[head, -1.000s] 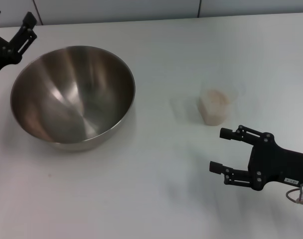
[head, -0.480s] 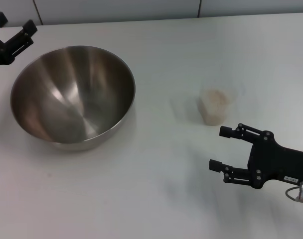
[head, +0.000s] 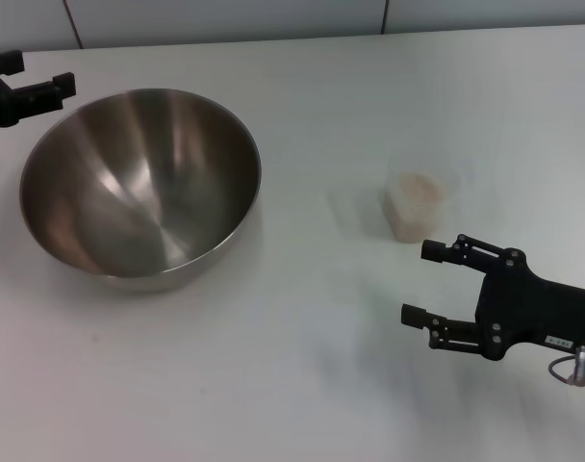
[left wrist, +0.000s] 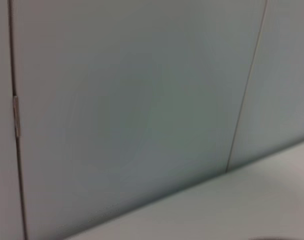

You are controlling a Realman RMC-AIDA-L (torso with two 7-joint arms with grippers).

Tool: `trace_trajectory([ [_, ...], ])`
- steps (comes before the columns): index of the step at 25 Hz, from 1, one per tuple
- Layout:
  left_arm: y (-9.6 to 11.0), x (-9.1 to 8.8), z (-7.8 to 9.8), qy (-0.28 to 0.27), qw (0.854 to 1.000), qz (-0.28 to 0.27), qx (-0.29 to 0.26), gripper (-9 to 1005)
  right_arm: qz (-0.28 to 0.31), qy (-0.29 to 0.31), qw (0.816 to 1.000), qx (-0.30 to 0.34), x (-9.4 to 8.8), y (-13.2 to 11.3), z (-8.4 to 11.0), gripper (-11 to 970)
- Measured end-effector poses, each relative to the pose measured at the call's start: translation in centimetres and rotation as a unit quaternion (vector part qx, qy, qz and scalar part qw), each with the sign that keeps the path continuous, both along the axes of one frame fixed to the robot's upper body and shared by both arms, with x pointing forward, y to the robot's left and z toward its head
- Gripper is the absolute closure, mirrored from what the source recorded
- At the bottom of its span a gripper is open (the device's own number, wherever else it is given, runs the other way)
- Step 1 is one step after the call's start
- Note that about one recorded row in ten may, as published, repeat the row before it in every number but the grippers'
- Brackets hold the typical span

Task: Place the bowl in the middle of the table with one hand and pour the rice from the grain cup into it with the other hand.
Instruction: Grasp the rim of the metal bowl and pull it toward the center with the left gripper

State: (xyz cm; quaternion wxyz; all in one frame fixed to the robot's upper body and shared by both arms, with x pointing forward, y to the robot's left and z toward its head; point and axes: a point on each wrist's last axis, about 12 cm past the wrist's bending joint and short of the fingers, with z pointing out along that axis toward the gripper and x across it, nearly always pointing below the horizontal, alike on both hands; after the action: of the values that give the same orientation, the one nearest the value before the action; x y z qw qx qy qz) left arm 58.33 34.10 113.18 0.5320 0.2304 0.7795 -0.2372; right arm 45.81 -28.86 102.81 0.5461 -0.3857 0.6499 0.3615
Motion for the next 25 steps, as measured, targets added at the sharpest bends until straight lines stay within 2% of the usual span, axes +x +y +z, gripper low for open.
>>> trace_trajectory([
  [1, -0.2, 0.2, 1.1, 0.011, 0.999, -0.006, 0.034, 165, 0.0, 0.0, 1.0, 0.0, 0.0, 0.0, 0.0, 139],
  [3, -0.6, 0.6, 2.0, 0.042, 0.996, -0.011, 0.082, 170, 0.0, 0.0, 1.0, 0.0, 0.0, 0.0, 0.0, 139],
  [5, -0.6, 0.6, 2.0, 0.042, 0.996, -0.011, 0.082, 175, 0.0, 0.0, 1.0, -0.001, 0.0, 0.0, 0.0, 139],
  [8, -1.4, 1.2, 2.2, 0.083, 0.988, -0.02, 0.132, 182, -0.001, 0.001, 1.0, -0.001, 0.0, 0.0, 0.0, 139],
  [15, -2.1, 1.9, 2.4, 0.108, 0.981, -0.02, 0.162, 198, -0.002, 0.002, 1.0, -0.001, -0.1, -0.1, -0.1, 140],
  [25, -2.8, 2.7, 1.8, 0.148, 0.965, -0.018, 0.217, 222, -0.002, 0.002, 1.0, -0.001, -0.1, -0.1, -0.1, 140],
])
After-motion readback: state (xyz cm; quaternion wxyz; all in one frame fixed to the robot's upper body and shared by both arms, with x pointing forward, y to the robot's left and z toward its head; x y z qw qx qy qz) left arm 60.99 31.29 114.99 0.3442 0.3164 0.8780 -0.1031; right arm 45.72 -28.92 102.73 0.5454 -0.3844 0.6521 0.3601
